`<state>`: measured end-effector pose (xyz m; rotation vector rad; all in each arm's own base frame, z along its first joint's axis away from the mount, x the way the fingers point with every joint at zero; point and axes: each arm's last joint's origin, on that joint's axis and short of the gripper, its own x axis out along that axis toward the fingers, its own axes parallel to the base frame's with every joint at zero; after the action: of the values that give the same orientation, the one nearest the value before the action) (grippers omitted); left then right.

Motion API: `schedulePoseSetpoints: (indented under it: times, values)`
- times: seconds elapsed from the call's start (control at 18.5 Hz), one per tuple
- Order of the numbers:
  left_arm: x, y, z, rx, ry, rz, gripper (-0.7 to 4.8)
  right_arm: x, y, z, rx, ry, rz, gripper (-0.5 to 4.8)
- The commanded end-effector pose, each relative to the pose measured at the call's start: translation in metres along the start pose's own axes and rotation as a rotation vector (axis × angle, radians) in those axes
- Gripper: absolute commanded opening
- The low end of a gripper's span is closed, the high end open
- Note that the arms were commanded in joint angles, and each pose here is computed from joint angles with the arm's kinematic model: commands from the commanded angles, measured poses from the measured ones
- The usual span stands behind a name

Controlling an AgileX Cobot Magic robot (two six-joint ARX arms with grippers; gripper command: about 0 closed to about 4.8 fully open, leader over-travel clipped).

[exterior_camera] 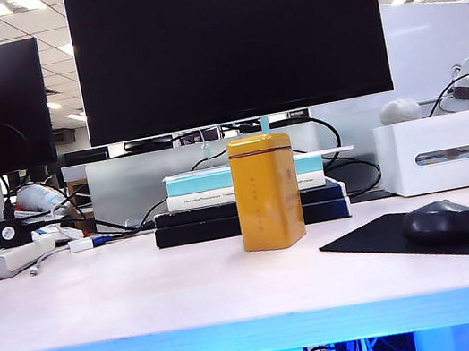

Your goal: Place the black mouse on the black mouse pad.

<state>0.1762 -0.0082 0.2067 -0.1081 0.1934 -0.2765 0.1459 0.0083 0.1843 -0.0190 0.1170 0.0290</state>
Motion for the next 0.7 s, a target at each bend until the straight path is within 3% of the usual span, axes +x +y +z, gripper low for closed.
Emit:
schedulePoseSetpoints:
  times: [0.05,0.43,0.7]
  values:
    - [-0.004,-0.001,0.008,0.01,-0.063,-0.002,-0.06,-0.003,-0.001,0.005,0.019,-0.096,-0.029,-0.06]
    - [-0.035,-0.009,0.001,0.0,-0.116,0.027,-0.06,-0.017,0.004,0.006,0.015,-0.096,0.01,-0.06]
    - [-0.049,-0.012,-0.016,-0.032,-0.1,0.033,-0.06,-0.031,0.004,0.004,0.013,-0.085,0.015,-0.06]
